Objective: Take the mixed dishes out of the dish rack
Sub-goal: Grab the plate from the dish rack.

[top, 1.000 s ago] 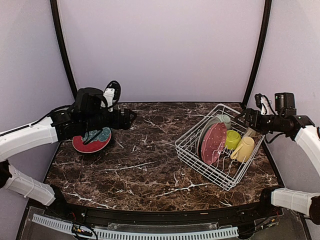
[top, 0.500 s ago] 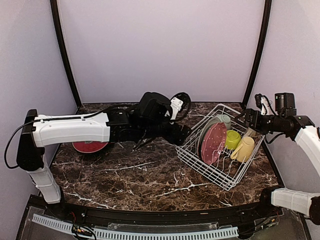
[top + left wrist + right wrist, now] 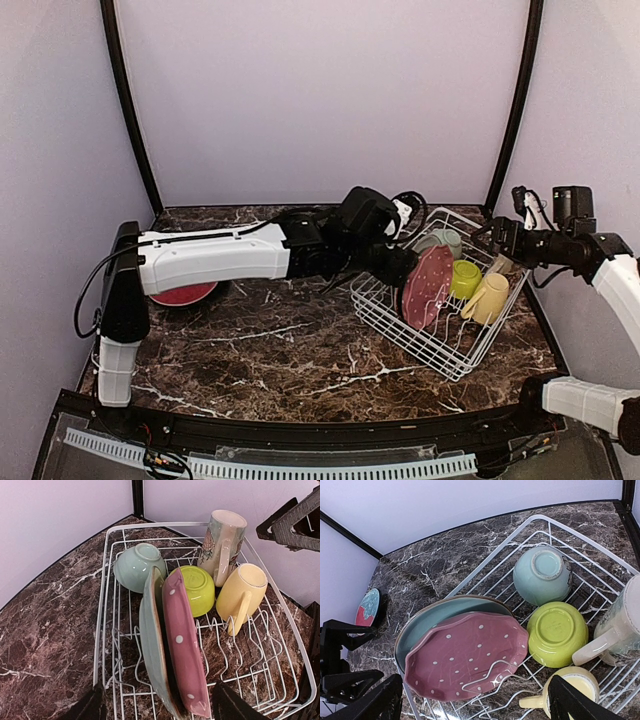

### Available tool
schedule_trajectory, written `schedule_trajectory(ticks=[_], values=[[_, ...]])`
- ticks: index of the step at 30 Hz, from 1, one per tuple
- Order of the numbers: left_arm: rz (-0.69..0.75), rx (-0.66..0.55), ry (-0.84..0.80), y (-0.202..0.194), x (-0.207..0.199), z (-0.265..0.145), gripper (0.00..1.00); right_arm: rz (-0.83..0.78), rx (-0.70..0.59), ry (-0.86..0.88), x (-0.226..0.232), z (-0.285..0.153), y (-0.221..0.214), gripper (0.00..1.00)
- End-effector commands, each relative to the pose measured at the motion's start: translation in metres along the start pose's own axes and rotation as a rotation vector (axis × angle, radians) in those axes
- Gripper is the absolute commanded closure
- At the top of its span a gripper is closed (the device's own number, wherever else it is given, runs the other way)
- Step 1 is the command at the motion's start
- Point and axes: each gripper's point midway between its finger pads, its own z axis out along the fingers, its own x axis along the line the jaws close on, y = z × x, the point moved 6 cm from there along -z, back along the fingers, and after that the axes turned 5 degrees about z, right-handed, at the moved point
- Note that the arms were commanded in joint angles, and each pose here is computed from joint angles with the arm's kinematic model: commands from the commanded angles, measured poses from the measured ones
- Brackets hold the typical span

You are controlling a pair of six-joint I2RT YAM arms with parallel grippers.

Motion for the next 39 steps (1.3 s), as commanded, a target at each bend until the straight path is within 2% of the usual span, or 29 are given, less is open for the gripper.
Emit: schedule_trajectory(ticks=[1, 7, 9, 19, 31, 39], values=[[0.019, 0.041, -0.016, -0.002, -0.010, 0.006, 0.31, -0.025, -0.009, -0.007, 0.002, -0.003, 0.000, 0.01], [0.029, 0.071, 0.044, -0.009, -0.010, 0.022, 0.39, -0.026, -0.010, -0.005, 0.002, -0.004, -0.001, 0.01], [0.029, 0.081, 0.046, -0.012, -0.011, 0.027, 0.46, -0.026, -0.009, -0.004, 0.002, -0.004, -0.001, 0.01], [0.026, 0.120, 0.067, -0.024, -0.014, 0.049, 0.68, -0.022, -0.007, -0.011, 0.000, -0.004, -0.004, 0.01], [0.033, 0.160, 0.072, -0.037, -0.018, 0.072, 0.68, -0.016, 0.001, -0.014, -0.002, -0.003, -0.008, 0.01], [0.034, 0.142, 0.052, -0.023, -0.020, 0.066, 0.82, -0.015, 0.000, -0.014, -0.002, -0.002, -0.008, 0.01]])
